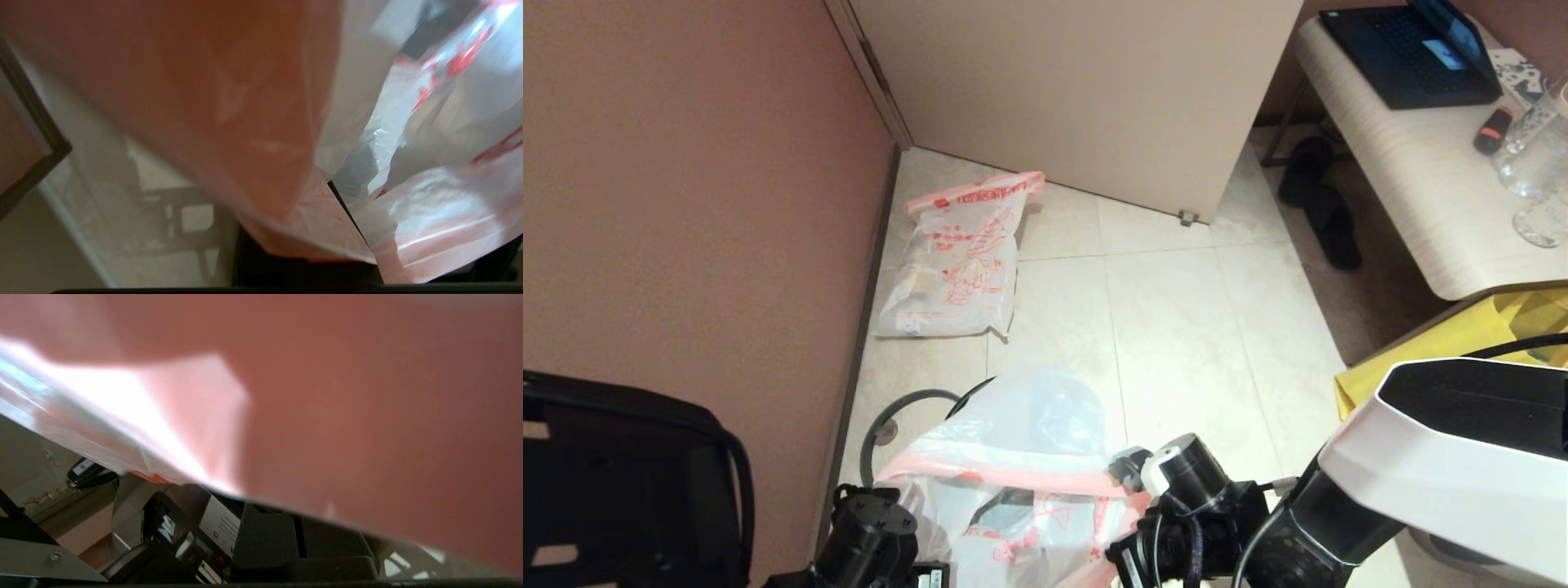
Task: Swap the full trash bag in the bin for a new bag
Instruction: Put the new garbage bag on the trash can
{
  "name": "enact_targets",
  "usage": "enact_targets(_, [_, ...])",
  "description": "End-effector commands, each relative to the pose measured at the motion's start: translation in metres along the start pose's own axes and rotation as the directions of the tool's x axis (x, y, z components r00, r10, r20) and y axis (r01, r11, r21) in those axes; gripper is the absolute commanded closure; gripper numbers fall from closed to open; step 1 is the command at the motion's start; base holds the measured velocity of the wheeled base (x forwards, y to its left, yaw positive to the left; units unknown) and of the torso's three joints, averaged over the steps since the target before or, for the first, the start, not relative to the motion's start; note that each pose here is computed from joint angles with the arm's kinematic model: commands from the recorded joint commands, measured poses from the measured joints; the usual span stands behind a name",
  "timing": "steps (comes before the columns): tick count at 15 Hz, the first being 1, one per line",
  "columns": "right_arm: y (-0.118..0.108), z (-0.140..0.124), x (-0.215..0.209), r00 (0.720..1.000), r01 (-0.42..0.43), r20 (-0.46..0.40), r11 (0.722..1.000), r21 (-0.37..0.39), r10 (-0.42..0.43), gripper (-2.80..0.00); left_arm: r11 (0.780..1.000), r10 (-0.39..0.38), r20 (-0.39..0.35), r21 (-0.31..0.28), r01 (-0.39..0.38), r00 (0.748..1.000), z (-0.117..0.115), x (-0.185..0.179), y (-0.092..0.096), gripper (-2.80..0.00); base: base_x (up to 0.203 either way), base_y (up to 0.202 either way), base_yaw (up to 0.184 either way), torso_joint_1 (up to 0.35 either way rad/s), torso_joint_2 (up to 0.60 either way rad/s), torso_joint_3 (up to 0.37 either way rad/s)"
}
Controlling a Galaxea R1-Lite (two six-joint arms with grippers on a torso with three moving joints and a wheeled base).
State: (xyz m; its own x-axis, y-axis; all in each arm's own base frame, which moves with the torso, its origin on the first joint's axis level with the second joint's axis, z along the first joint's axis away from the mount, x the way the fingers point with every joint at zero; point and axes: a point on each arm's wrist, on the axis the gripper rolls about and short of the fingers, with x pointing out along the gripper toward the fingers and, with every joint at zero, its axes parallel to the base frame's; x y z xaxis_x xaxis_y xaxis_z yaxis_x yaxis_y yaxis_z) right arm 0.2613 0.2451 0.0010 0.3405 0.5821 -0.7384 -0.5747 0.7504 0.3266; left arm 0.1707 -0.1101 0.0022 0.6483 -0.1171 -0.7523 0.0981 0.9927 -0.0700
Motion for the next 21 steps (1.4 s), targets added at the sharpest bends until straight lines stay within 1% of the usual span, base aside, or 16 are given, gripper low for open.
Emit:
enact_targets(1, [-0.005, 0.001, 0.006, 1.000, 0.008, -0.004, 1.000, 0.003, -0.008, 0.00, 0.999, 0.042, -0.089, 0.035, -0.039, 0.995, -0.019, 0.004, 0.006, 0.00, 0.000, 0.000, 0.000, 0.000, 0.00, 0.000])
enact_targets(3, [-0.013, 0.004, 0.011, 0.998, 0.030, -0.050, 0.998, -0.049, -0.032, 0.00, 0.995, 0.076, -0.154, 0.073, -0.066, 0.985, -0.031, 0.010, 0.009, 0.00, 0.000, 0.000, 0.000, 0.000, 0.00, 0.000])
enact_targets(5, [-0.014, 0.013, 0.018, 0.997, 0.033, -0.061, 0.996, -0.087, -0.038, 0.00, 0.990, 0.107, -0.209, 0.109, -0.085, 0.972, -0.041, 0.019, 0.011, 0.00, 0.000, 0.000, 0.000, 0.000, 0.00, 0.000])
enact_targets(8, [-0.015, 0.024, 0.033, 0.994, 0.032, -0.095, 0.985, -0.170, -0.049, 0.00, 0.984, 0.148, -0.245, 0.133, -0.118, 0.958, -0.054, 0.037, 0.018, 0.00, 0.000, 0.000, 0.000, 0.000, 0.00, 0.000])
enact_targets(10, [-0.016, 0.038, 0.037, 0.995, 0.037, -0.089, 0.983, -0.178, -0.054, 0.00, 0.982, 0.163, -0.189, 0.123, -0.141, 0.968, -0.055, 0.056, 0.024, 0.00, 0.000, 0.000, 0.000, 0.000, 0.00, 0.000])
enact_targets(12, [-0.018, 0.039, 0.039, 0.992, 0.089, -0.072, 0.979, -0.186, -0.104, 0.00, 0.981, 0.168, -0.107, 0.111, -0.156, 0.980, -0.053, 0.072, 0.031, 0.00, 0.000, 0.000, 0.000, 0.000, 0.00, 0.000])
enact_targets(13, [-0.018, 0.040, 0.039, 0.992, 0.107, -0.047, 0.976, -0.188, -0.118, 0.00, 0.981, 0.172, -0.098, 0.112, -0.161, 0.980, -0.051, 0.074, 0.033, 0.00, 0.000, 0.000, 0.000, 0.000, 0.00, 0.000])
enact_targets(15, [-0.020, 0.046, 0.039, 0.992, 0.125, 0.047, 0.976, -0.179, -0.119, 0.00, 0.985, 0.155, -0.011, 0.083, -0.154, 0.988, -0.034, 0.075, 0.032, 0.00, 0.000, 0.000, 0.000, 0.000, 0.00, 0.000])
enact_targets(16, [-0.023, 0.048, 0.038, 0.989, 0.135, 0.083, 0.979, -0.155, -0.123, 0.00, 0.986, 0.146, 0.022, 0.072, -0.148, 0.989, -0.027, 0.075, 0.030, 0.00, 0.000, 0.000, 0.000, 0.000, 0.00, 0.000])
enact_targets(17, [-0.025, 0.050, 0.037, 0.985, 0.153, 0.096, 0.979, -0.136, -0.140, 0.00, 0.989, 0.133, 0.065, 0.055, -0.137, 0.989, -0.018, 0.073, 0.028, 0.00, 0.000, 0.000, 0.000, 0.000, 0.00, 0.000])
enact_targets(19, [-0.028, 0.053, 0.036, 0.982, 0.158, 0.126, 0.981, -0.116, -0.143, 0.00, 0.994, 0.107, 0.160, 0.020, -0.111, 0.981, 0.001, 0.073, 0.022, 0.00, 0.000, 0.000, 0.000, 0.000, 0.00, 0.000])
enact_targets(21, [-0.030, 0.054, 0.035, 0.981, 0.159, 0.133, 0.982, -0.104, -0.145, 0.00, 0.996, 0.086, 0.220, 0.003, -0.089, 0.972, 0.013, 0.066, 0.018, 0.00, 0.000, 0.000, 0.000, 0.000, 0.00, 0.000])
